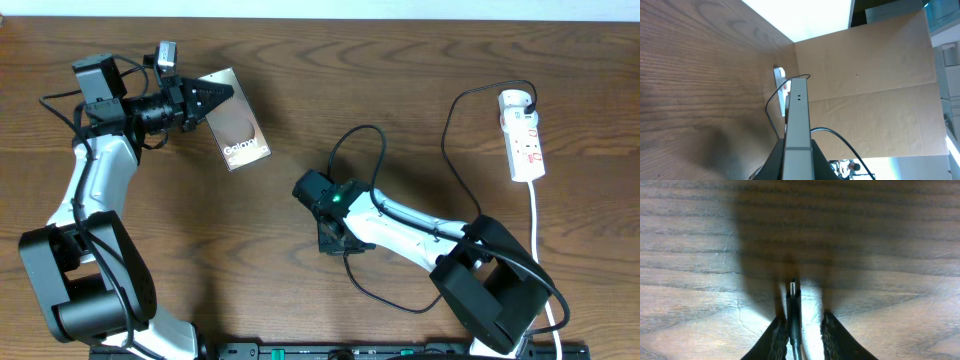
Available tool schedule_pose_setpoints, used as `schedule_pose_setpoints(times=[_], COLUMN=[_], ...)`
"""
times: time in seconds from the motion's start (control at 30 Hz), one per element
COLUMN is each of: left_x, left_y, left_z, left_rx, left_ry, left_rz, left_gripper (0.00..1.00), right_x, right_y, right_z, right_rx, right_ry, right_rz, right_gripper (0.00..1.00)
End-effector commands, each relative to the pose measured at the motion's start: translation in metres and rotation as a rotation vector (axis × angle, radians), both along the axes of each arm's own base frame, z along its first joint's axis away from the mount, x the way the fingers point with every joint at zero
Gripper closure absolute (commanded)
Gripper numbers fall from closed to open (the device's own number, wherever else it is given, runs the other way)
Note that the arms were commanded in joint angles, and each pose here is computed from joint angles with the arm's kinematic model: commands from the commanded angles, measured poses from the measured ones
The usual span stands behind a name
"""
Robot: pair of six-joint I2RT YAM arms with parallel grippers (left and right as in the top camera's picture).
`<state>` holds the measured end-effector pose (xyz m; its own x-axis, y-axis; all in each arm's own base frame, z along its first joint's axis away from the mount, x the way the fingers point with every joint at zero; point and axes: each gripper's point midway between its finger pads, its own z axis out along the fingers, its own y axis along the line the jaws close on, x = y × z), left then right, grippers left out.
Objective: Plug charger to phone and switch on socket
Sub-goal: 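Close the right gripper on the black cable's plug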
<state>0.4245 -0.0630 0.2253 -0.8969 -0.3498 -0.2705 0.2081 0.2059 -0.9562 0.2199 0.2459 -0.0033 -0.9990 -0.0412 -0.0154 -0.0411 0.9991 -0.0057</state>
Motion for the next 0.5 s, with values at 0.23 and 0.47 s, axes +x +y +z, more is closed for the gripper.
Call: schedule_pose_setpoints(times=[0.23, 0.47], left_x=[-0.0058, -0.0059], left_y=[-0.003, -0.003], left_z=[0.0055, 0.0056], left_rx=[-0.026, -0.026], left_ry=[-0.012, -0.011], left_rz=[-0.037, -0.038], left_gripper=[0.93, 0.93], right_x=[0.0011, -0.0064], right_y=[-0.0064, -0.0037], right_z=[-0.0046, -0.0045], right_rx=[-0.02, 0.0], right_ry=[0.007, 0.048], right_rz=[-0.019, -0.019], right_gripper=[0.95, 0.99])
